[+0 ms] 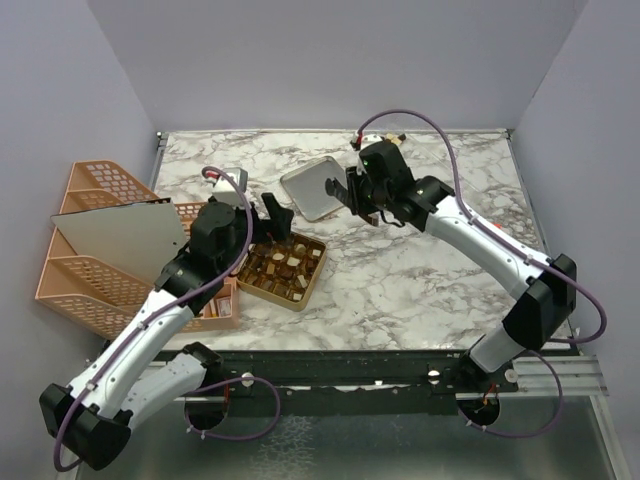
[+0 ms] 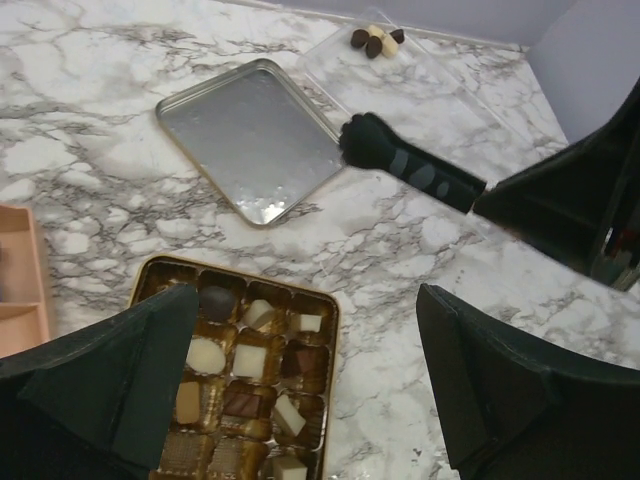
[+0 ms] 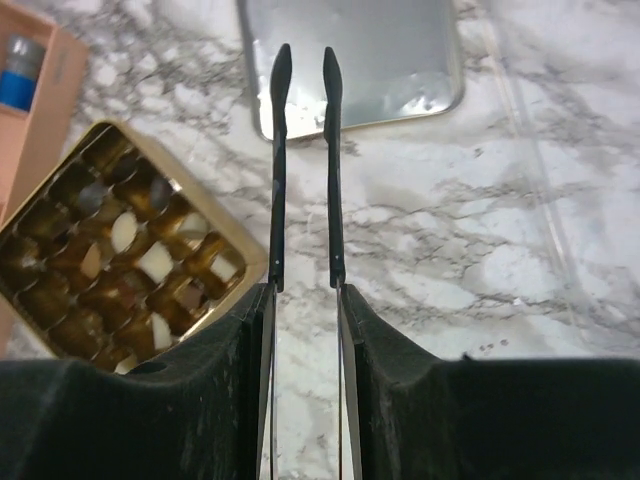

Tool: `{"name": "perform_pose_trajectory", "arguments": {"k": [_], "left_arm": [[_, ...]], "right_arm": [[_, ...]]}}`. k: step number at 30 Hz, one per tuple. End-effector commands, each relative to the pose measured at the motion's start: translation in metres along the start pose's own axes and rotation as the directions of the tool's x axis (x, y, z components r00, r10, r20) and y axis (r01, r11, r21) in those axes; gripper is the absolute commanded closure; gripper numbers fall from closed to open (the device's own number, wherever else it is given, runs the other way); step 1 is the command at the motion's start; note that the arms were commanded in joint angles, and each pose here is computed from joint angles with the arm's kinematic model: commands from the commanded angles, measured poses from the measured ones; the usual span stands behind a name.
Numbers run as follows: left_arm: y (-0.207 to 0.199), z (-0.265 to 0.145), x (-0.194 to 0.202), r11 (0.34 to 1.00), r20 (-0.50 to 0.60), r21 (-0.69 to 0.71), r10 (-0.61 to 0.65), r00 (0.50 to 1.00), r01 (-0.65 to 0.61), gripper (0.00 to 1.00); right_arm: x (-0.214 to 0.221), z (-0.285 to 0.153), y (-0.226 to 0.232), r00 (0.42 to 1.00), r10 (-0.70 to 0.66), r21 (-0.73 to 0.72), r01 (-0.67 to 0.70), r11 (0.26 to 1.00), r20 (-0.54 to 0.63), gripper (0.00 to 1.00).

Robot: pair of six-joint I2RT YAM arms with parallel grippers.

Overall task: Pack the chocolate
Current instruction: Pick up the fake chocolate from the plate.

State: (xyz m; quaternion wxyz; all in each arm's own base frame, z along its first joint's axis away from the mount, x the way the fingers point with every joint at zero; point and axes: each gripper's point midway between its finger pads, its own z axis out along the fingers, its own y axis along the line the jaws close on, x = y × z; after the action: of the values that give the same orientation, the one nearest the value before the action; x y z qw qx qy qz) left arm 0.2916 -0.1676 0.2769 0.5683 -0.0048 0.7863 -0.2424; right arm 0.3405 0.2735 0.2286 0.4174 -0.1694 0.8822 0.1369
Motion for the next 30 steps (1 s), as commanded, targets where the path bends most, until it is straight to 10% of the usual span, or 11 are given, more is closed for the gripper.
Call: {"name": "perform_pose_trajectory", "arguments": {"k": [1, 30], "left_arm": [[0.029, -0.014, 0.010, 0.992, 0.015, -0.094, 0.084, 0.996, -0.082, 0.01], [0.050, -0.047, 0.002, 0.980, 0.137, -0.151, 0.148, 0.980, -0.127, 0.01]], "right_arm": [[-0.018, 0.014, -0.047, 1.000, -0.007, 0.151, 0.007, 0.989, -0.001, 0.66], [-0.061, 0.145, -0.229, 0.997, 0.011, 0.492, 0.025, 0.870, -0.071, 0.66]]}}
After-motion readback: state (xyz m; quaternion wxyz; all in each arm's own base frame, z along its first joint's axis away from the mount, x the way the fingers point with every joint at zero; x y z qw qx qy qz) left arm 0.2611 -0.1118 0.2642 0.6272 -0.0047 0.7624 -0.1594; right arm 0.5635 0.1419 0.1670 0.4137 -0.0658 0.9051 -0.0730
